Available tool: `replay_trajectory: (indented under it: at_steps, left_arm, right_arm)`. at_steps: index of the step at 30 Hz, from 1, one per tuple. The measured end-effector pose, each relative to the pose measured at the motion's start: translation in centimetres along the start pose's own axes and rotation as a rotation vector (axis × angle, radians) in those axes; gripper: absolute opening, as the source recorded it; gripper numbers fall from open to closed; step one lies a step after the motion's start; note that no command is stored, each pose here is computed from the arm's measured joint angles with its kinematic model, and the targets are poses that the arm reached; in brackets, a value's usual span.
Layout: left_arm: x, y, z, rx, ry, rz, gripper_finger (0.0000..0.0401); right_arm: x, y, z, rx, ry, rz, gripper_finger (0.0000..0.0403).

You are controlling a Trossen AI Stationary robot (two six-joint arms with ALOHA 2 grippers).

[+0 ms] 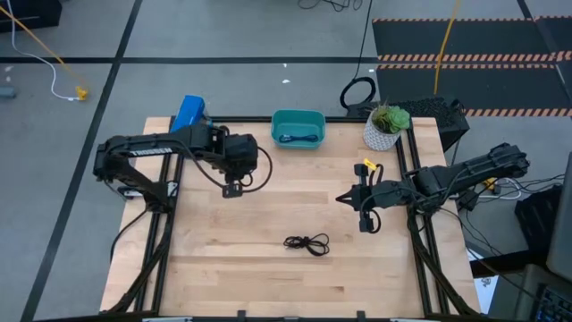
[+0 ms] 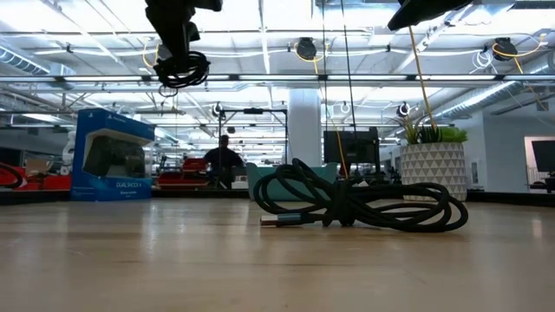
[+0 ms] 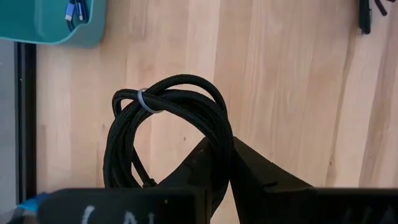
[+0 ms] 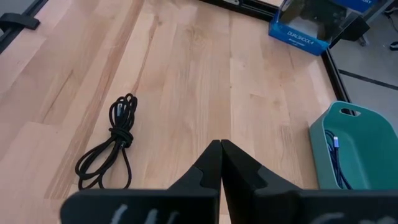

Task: Pick and place USB-C Cables
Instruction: Put the top black charger cable into the blue bin

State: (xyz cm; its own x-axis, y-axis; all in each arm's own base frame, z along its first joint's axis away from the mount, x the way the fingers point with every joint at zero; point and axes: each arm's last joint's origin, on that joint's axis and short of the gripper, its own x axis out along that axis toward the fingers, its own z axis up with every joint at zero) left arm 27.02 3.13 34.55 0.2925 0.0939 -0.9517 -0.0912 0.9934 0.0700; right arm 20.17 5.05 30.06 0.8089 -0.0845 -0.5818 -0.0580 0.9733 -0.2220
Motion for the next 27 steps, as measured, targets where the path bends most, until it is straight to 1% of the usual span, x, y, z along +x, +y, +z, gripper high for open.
replay_trajectory:
  at_steps: [7,10,14,18,22,27]
  left_arm:
    - [0.0,0.0,0.0,0.001,-0.004,0.0,0.0039]
    - [0.0,0.0,0.4,0.004,-0.041,0.002,0.004]
    - [-0.1,0.1,1.0,0.046,-0.107,0.009,0.0041]
    - [-0.1,0.3,1.6,0.127,-0.17,0.024,0.0041]
    - [0.2,1.1,2.4,0.129,-0.222,0.044,0.0041]
    - [-0.1,3.0,3.1,0.126,-0.314,0.095,0.0041]
  right_arm:
    - [0.0,0.0,0.0,0.001,0.0,0.0,0.0]
    - [0.0,0.0,0.0,0.001,0.0,0.0,0.0]
    - [0.0,0.0,0.0,0.0,0.0,0.0,0.0]
    - [0.0,0.0,0.0,-0.002,-0.001,0.0,0.0]
    - [0.0,0.0,0.0,-0.009,0.0,0.0,0.0]
    - [0.0,0.0,0.2,-0.055,-0.019,-0.002,0.0]
